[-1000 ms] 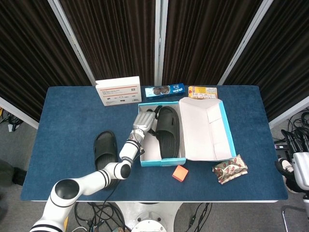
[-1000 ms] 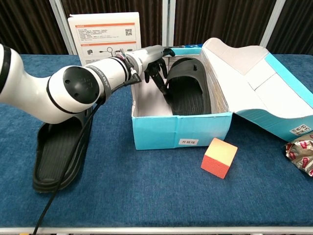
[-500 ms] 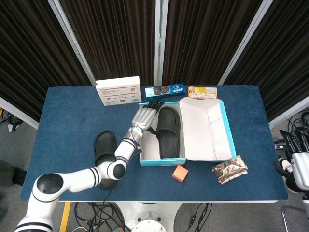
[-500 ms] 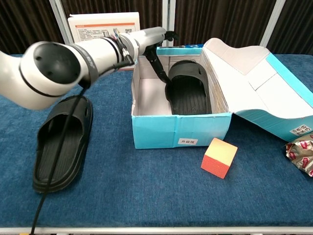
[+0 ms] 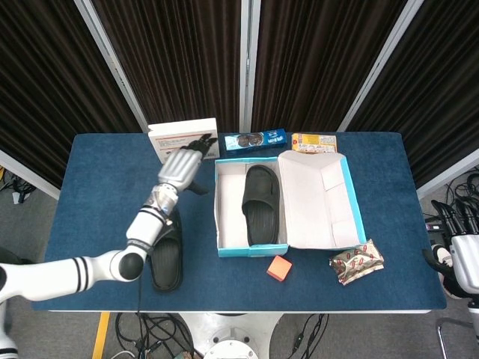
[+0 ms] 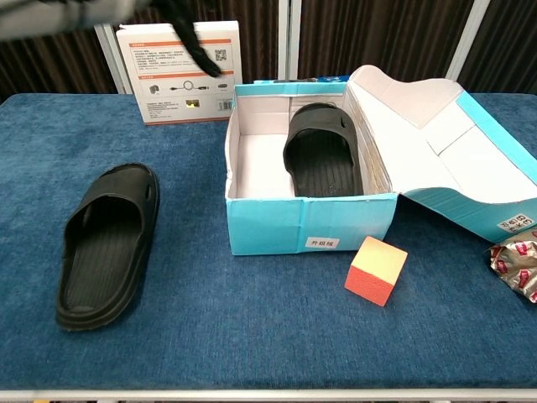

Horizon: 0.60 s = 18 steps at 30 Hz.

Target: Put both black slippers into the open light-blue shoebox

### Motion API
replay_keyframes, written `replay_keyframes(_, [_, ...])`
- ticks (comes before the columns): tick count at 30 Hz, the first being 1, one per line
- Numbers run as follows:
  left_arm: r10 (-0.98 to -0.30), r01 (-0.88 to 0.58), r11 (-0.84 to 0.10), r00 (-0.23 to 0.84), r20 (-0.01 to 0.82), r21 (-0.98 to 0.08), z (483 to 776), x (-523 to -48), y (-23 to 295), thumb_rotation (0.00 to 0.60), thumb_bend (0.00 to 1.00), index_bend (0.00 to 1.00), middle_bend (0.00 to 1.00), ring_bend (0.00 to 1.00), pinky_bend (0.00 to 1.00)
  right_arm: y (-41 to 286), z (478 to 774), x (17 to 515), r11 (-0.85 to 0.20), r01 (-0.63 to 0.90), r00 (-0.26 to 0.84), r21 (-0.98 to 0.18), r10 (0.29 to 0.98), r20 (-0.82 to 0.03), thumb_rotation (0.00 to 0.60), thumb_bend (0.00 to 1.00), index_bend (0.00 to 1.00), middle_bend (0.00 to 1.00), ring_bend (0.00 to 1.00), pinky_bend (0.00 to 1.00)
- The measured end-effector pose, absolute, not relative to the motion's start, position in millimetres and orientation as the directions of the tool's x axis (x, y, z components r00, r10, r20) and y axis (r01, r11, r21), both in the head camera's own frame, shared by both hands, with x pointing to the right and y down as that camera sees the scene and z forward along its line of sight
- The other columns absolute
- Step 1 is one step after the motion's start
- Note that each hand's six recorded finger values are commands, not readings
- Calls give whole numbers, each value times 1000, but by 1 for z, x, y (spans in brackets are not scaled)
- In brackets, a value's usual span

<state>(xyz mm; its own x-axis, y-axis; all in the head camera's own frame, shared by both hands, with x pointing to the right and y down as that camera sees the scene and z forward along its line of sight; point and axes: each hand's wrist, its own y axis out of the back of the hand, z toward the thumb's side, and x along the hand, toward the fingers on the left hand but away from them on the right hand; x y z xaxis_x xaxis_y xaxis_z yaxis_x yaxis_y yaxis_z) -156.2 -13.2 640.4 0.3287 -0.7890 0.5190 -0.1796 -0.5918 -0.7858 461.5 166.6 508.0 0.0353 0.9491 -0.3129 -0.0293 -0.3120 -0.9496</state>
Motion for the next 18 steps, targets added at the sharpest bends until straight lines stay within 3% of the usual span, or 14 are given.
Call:
replay_keyframes(5, [-802, -156, -590, 228, 552, -793, 629, -223, -9, 600, 0, 99, 78, 513, 481, 164, 512, 459, -318, -23, 47, -948, 947, -319, 600, 134, 50, 146, 0, 118])
replay_keyframes(10, [-747, -87, -663, 148, 648, -744, 643, -275, 23, 600, 0, 83, 78, 543, 480, 164, 518, 457, -330, -16, 56, -944, 942, -331, 600, 134, 49, 146, 0, 118])
replay_keyframes(18, [-610, -36, -791, 111, 785, -610, 679, -302, 78, 600, 0, 58, 78, 544, 480, 167, 522, 452, -340, -12, 66, -940, 938, -340, 600, 135, 50, 146, 0, 120])
